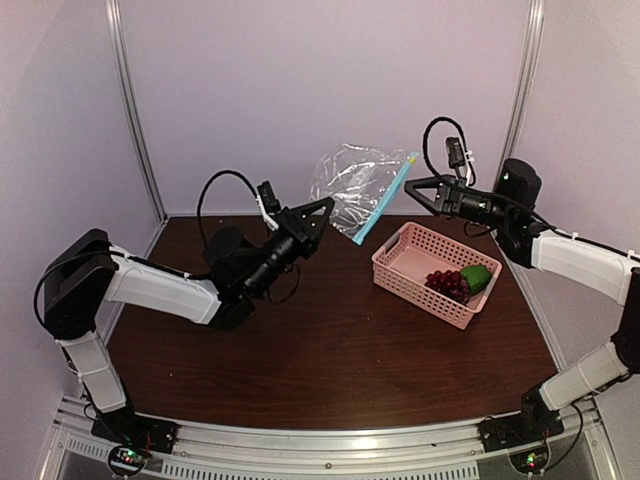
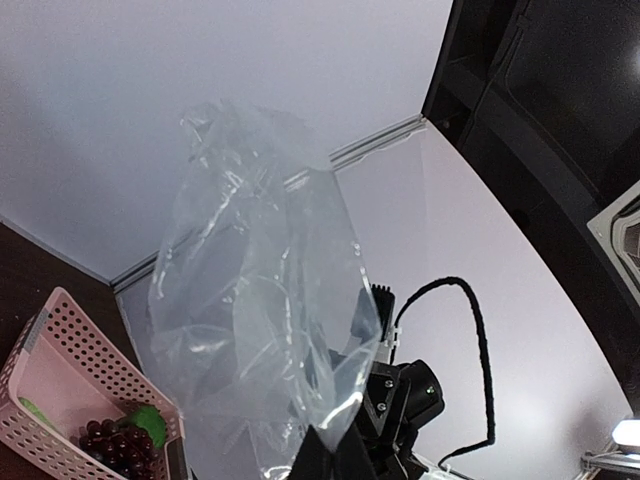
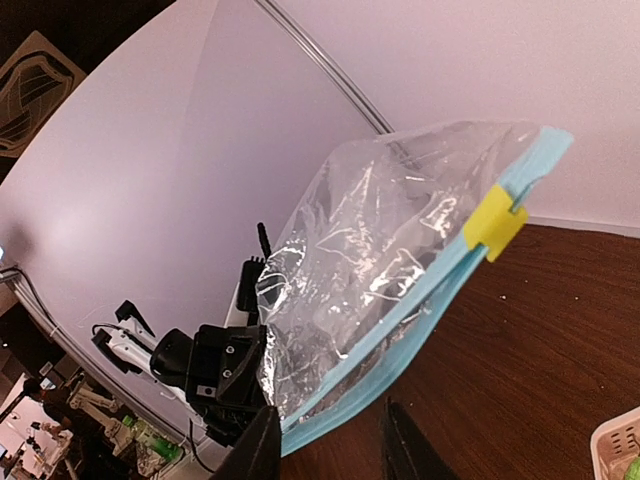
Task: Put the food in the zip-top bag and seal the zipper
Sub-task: Pass from the left arm to the right
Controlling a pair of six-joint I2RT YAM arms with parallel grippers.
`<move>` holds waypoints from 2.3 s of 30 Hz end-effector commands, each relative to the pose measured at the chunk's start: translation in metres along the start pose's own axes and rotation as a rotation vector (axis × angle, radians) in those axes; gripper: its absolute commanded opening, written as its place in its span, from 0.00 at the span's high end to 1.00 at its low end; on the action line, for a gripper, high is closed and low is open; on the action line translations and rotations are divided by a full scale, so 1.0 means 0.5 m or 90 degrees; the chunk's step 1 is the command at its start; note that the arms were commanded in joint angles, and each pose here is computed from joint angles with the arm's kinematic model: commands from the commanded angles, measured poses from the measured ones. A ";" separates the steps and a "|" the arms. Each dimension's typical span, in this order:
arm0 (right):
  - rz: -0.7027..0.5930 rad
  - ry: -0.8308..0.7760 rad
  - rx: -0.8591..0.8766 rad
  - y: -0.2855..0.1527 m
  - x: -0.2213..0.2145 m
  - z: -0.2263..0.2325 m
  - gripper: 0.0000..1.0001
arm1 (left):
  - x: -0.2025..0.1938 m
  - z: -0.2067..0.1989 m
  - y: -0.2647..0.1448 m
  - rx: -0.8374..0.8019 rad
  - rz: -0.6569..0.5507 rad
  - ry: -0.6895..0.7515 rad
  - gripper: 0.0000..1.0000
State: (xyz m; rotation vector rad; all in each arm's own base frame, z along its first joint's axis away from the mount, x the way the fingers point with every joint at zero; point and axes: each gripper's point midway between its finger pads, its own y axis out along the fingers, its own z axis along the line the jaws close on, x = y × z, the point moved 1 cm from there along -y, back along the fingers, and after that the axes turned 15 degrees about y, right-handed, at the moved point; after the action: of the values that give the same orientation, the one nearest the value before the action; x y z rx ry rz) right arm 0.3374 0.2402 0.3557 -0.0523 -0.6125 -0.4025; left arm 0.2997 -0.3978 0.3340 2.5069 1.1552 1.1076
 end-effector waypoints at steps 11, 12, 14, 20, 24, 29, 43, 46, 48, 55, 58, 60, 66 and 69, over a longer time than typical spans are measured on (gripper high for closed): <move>0.015 0.007 0.010 0.014 -0.017 -0.005 0.73 | 0.002 -0.034 0.006 -0.060 -0.013 -0.036 1.00; 0.015 0.008 0.007 0.015 -0.017 -0.008 0.74 | 0.001 -0.036 0.006 -0.063 -0.012 -0.037 1.00; 0.016 0.009 0.004 0.015 -0.017 -0.012 0.75 | -0.001 -0.039 0.007 -0.065 -0.010 -0.038 1.00; 0.016 0.017 -0.002 0.019 -0.018 -0.022 0.76 | -0.005 -0.047 0.010 -0.075 -0.006 -0.039 1.00; 0.017 0.019 -0.002 0.019 -0.018 -0.023 0.76 | -0.006 -0.046 0.007 -0.075 -0.011 -0.041 1.00; 0.032 0.012 -0.003 0.004 -0.038 -0.011 0.69 | -0.001 -0.041 0.006 -0.067 -0.021 -0.040 1.00; 0.035 0.004 -0.050 -0.011 -0.051 -0.026 0.70 | -0.006 -0.049 0.007 -0.084 -0.015 -0.044 1.00; 0.037 0.019 -0.056 -0.002 -0.049 -0.043 0.70 | -0.005 -0.054 0.006 -0.090 -0.016 -0.046 1.00; 0.038 0.027 -0.055 0.002 -0.049 -0.050 0.71 | -0.006 -0.054 0.008 -0.090 -0.014 -0.046 1.00; 0.034 0.026 -0.028 0.010 -0.040 -0.042 0.71 | -0.017 -0.056 0.009 -0.092 -0.007 -0.049 1.00; 0.049 0.018 0.000 0.008 -0.048 -0.026 0.70 | -0.014 -0.055 0.007 -0.091 -0.012 -0.048 1.00; 0.066 0.009 0.024 0.004 -0.061 -0.012 0.68 | -0.013 -0.054 0.007 -0.090 -0.013 -0.046 1.00; 0.063 0.002 0.063 -0.008 -0.065 0.021 0.64 | -0.019 -0.052 0.007 -0.092 -0.008 -0.050 1.00; 0.070 0.003 0.064 -0.007 -0.066 0.020 0.64 | -0.016 -0.054 0.006 -0.095 -0.011 -0.050 1.00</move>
State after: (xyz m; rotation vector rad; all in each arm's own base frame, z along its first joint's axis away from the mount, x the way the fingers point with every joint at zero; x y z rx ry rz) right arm 0.3178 0.2499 0.3316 -0.0320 -0.5767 -0.2963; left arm 0.2888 -0.4163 0.3236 2.5378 1.0487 1.0388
